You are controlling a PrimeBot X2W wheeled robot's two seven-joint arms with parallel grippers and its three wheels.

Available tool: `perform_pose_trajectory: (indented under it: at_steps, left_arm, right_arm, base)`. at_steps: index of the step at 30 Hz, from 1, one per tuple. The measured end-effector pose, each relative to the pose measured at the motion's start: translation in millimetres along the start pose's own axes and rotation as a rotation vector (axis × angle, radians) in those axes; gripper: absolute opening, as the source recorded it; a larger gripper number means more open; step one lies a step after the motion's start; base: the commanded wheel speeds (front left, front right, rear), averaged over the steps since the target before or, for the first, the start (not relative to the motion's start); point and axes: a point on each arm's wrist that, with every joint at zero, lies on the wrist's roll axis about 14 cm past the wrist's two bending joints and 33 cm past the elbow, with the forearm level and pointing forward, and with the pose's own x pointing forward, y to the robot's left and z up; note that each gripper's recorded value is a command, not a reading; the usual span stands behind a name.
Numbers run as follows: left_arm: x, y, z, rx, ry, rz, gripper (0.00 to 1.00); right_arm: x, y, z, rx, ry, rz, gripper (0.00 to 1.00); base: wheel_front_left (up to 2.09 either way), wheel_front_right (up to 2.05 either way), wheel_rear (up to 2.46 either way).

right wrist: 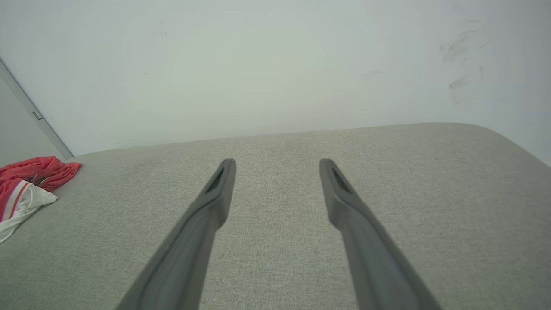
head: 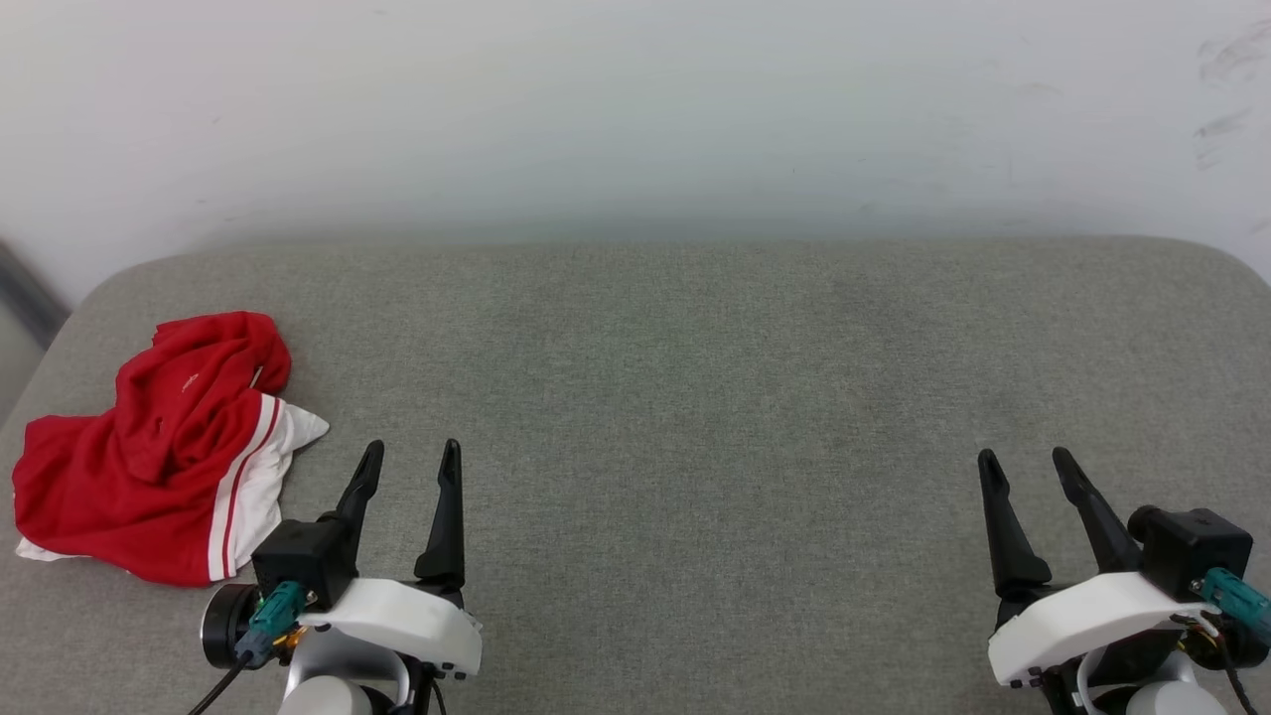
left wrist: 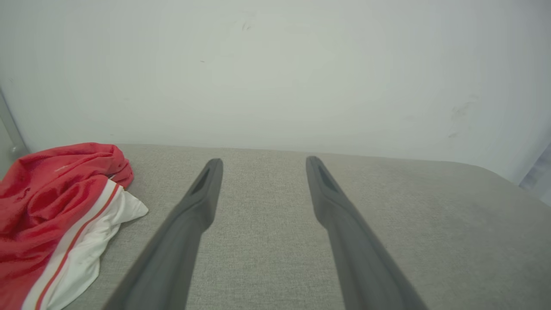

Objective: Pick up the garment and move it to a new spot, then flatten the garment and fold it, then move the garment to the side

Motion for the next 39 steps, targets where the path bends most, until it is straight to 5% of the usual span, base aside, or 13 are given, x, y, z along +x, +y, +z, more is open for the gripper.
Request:
perform_pose_trajectory:
  at_steps: [31,39]
  left_arm:
    - [0.9,-9.2,-6.3,0.156,-0.014,-0.047,1.0]
    - [-1.9,2.1,-2.7,0.125,-0.024,-0.002,1.0]
  right_arm:
    - [2.8,-1.0,4.0,-0.155,-0.029,0.006,1.0]
    - [7.6,4.3,2.6,-0.15,-0.029,0.022,1.0]
  base:
    - [0.0,0.0,0.0]
    - [0.0,0.0,0.0]
